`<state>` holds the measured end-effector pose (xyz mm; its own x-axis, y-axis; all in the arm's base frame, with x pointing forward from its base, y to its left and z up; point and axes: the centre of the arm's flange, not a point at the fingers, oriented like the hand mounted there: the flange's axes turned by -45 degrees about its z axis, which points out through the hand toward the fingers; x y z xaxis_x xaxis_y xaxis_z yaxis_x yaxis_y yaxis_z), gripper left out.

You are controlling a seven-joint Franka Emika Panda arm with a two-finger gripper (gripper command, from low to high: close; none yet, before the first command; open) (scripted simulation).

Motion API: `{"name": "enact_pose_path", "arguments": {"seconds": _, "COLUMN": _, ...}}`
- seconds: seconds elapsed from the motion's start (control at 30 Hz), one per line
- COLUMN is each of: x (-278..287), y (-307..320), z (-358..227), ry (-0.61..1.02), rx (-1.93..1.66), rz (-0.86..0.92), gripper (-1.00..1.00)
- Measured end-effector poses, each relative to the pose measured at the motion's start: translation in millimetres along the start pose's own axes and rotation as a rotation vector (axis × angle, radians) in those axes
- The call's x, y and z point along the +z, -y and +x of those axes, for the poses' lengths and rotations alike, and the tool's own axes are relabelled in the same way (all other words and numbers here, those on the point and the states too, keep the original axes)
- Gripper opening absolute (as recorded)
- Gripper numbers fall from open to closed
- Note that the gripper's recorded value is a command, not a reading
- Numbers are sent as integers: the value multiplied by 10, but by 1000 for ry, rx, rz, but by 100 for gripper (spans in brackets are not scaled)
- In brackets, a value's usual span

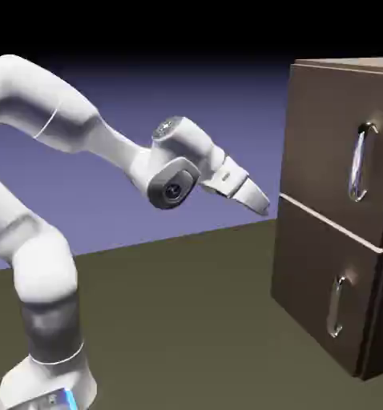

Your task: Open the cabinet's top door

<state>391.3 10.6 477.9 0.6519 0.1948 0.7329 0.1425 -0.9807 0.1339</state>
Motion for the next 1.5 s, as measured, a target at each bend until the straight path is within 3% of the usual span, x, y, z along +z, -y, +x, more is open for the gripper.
{"name": "enact_pose_path", "arguments": {"seconds": 0.4, "x": -535, "y": 21, "z": 556, "ry": -188, "rx": -614, "rz": -64, "gripper": 0}}
{"name": "enact_pose_path", "arguments": {"seconds": 0.83, "x": -968, "y": -207, "z": 831, "ry": -331, "rx": -1222, "rz": -261, "gripper": 0}}
{"name": "enact_pose_path", "arguments": {"seconds": 1.5, "x": -896, "y": -1002, "z": 779, "ry": -298, "rx": -2050, "rz": -705, "gripper": 0}}
